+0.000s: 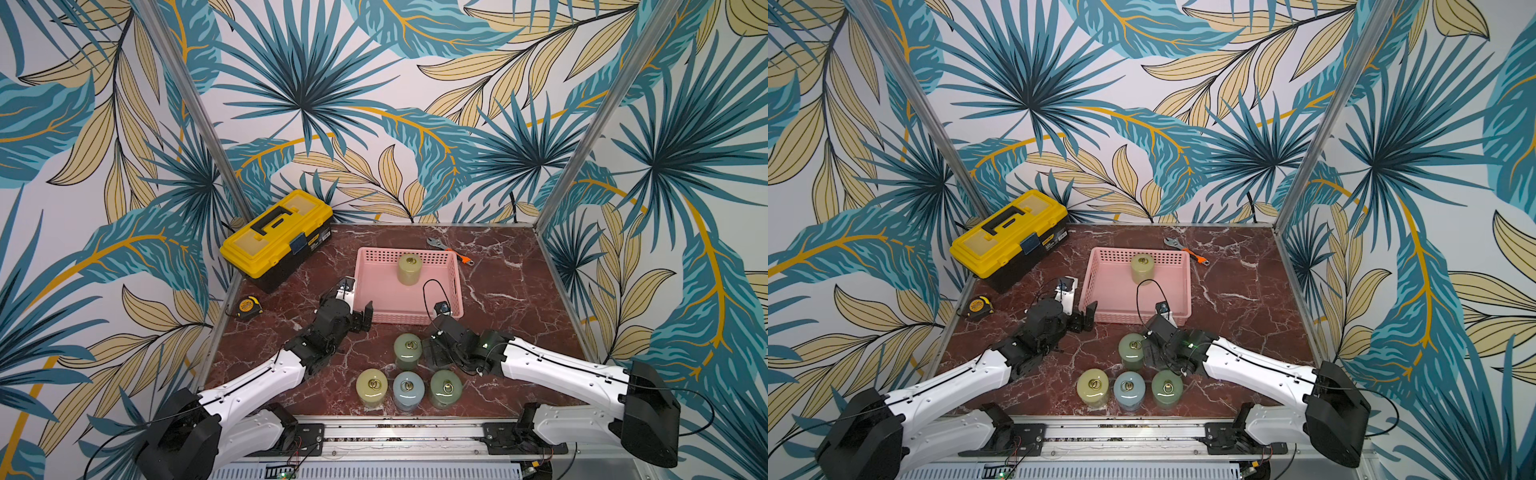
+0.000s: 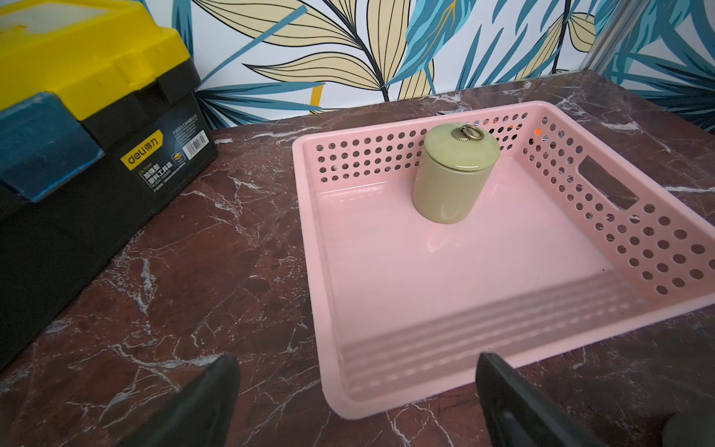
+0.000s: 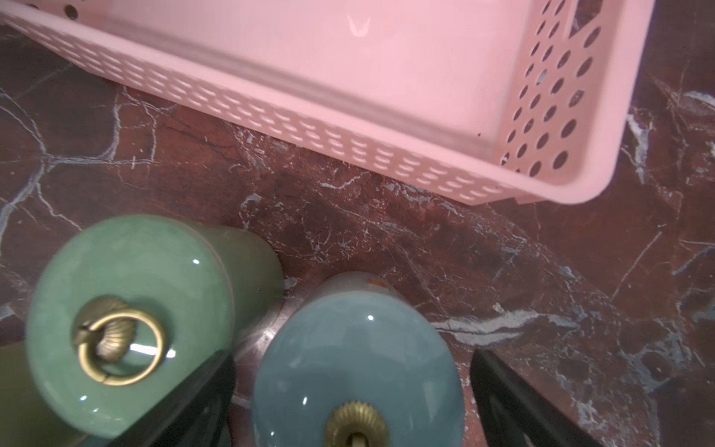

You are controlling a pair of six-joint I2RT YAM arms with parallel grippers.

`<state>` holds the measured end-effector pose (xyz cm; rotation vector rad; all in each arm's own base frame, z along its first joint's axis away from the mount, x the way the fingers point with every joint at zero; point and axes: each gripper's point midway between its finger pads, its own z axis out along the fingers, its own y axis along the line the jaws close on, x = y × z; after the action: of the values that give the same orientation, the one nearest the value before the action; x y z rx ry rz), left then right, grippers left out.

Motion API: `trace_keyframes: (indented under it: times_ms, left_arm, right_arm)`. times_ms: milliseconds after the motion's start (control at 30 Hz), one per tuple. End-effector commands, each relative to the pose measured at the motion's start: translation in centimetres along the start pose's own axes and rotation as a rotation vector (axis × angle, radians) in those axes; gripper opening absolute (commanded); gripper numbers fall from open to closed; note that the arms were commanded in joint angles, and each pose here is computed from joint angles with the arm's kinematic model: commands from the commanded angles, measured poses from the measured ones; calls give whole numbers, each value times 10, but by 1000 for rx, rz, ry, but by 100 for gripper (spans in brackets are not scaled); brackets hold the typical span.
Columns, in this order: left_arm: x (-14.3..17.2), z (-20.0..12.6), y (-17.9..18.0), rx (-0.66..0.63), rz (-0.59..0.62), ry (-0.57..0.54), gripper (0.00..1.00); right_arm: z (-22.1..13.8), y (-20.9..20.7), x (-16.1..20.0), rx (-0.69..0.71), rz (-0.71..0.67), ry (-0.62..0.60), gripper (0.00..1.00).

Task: Take the tea canister out of the basket
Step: Place the tea canister at the center of the board.

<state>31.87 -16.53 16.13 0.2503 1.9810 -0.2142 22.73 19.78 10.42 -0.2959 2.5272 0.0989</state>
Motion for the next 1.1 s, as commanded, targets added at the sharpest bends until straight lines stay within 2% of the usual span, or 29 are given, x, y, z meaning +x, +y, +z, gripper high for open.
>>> trace_keyframes:
  times_ms: [0, 200, 533, 767, 1067]
  left_arm:
    - [2, -1, -4, 34, 13, -7, 100]
    - [-6, -6, -19, 120, 25, -16, 100]
    - [-41, -13, -45, 231, -10, 28, 100]
    - [-58, 5, -57, 230, -40, 78, 100]
    - [-65, 36, -77, 203, -39, 149, 100]
  right_arm:
    - [-10, -3, -11, 19, -21, -36, 99]
    - [-19, -7, -25, 35, -42, -79, 99]
    - [-34, -32, -53, 44, -41, -144, 99]
    - [-34, -58, -70, 65, -18, -189, 99]
    - [-37, -67, -85, 53, -39, -312, 99]
